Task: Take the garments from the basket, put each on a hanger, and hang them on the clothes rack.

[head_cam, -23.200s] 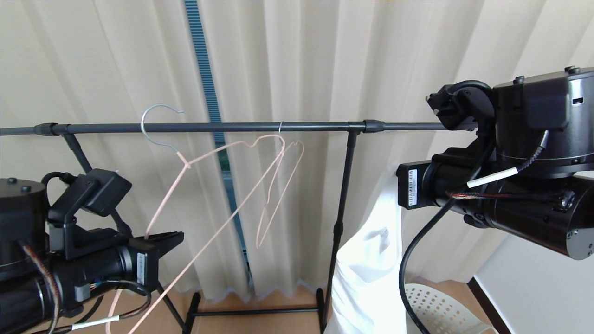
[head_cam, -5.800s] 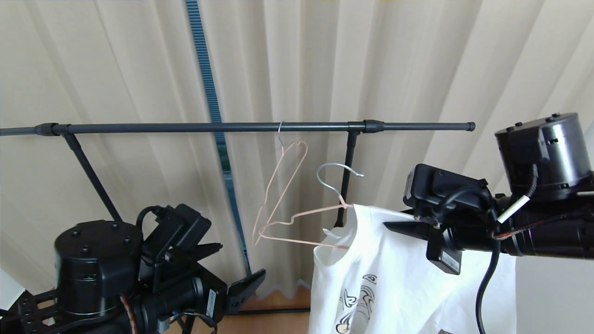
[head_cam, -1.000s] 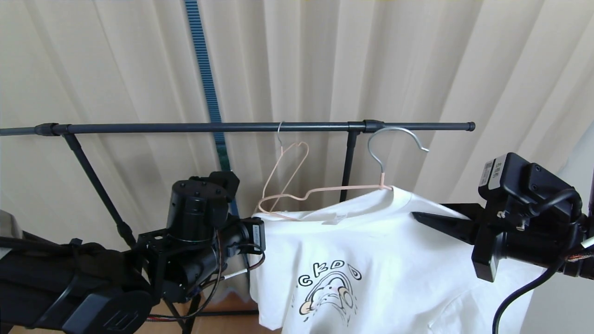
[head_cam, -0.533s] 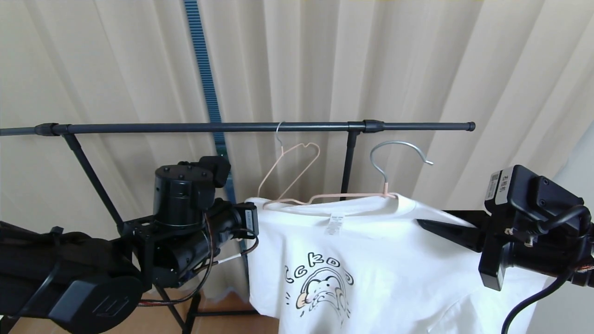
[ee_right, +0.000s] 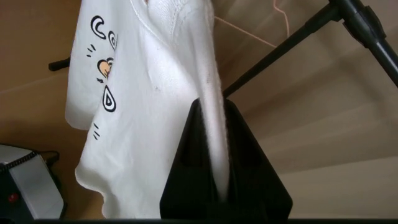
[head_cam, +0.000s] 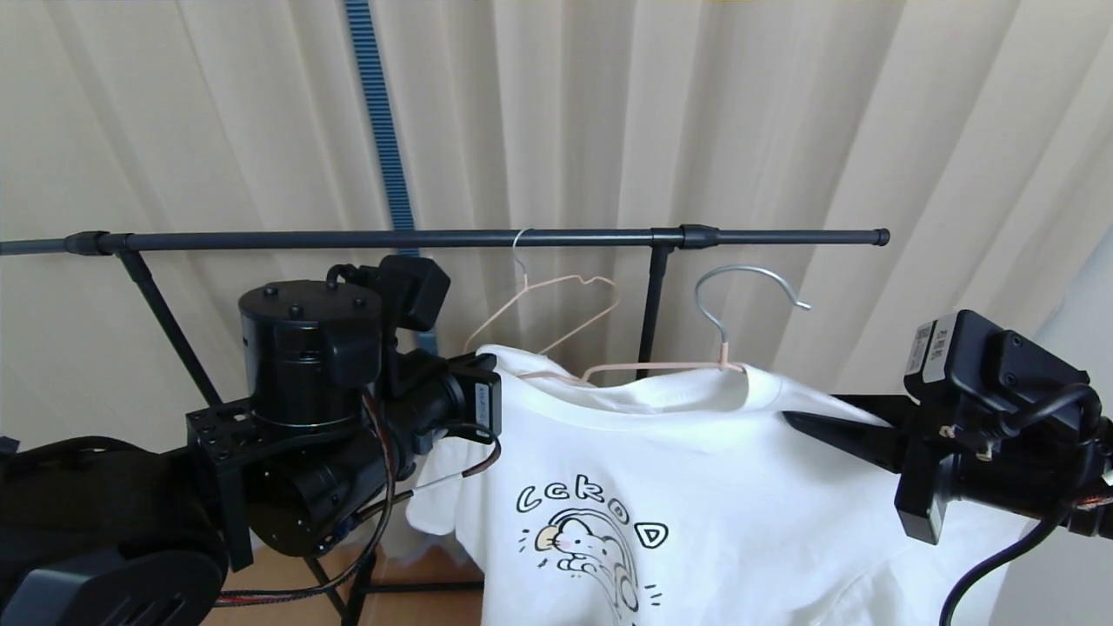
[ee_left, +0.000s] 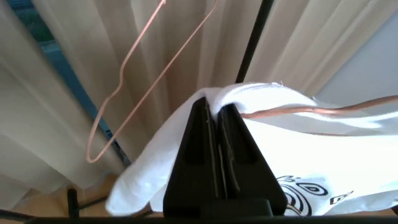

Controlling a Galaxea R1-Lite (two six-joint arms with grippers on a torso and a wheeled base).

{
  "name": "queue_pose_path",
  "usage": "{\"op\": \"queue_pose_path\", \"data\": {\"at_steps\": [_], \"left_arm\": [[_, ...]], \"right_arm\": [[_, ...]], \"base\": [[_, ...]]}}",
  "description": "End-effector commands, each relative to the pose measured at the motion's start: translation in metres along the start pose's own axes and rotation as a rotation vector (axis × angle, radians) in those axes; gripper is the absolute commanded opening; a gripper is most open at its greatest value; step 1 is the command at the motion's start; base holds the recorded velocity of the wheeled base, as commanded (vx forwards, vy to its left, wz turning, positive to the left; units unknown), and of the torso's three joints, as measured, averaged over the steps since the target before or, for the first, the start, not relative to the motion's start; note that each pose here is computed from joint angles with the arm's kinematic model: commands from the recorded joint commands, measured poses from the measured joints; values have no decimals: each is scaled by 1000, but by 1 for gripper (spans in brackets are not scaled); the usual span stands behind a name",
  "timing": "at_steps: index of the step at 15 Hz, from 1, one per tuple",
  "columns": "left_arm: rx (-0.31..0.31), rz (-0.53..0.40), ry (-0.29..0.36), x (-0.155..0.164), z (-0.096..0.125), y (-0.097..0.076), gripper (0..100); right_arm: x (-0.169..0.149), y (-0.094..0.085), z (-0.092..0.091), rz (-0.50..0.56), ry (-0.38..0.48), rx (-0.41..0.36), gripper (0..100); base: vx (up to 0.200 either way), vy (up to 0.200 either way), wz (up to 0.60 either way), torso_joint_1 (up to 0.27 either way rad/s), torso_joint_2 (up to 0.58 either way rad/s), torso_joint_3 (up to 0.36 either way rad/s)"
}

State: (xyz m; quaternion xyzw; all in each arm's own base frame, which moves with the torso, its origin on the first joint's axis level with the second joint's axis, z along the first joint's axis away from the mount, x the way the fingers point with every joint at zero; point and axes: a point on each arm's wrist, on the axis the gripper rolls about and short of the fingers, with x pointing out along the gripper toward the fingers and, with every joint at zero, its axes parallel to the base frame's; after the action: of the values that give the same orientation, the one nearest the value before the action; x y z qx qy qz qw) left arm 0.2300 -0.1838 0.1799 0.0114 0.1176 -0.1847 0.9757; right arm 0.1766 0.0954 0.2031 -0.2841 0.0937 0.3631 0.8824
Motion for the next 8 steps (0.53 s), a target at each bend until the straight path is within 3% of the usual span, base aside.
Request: {"op": "queue_pose_path", "data": {"at_steps": [1,4,8], "left_arm": [[13,-15,-30,-3,10,-5,0],[36,-52,-25,-5,19,-20,0],[52,-63,-19,-7,19,-28,0]], "right_arm": [[-14,3,2,-27,-26,1,0],[-17,14,-3,-47,-3,93,0],[-16,13,2,-43,-24,127,0]], "base": [[0,0,0,0,0,0],[0,0,0,0,0,0],[0,0,0,0,0,0]]}}
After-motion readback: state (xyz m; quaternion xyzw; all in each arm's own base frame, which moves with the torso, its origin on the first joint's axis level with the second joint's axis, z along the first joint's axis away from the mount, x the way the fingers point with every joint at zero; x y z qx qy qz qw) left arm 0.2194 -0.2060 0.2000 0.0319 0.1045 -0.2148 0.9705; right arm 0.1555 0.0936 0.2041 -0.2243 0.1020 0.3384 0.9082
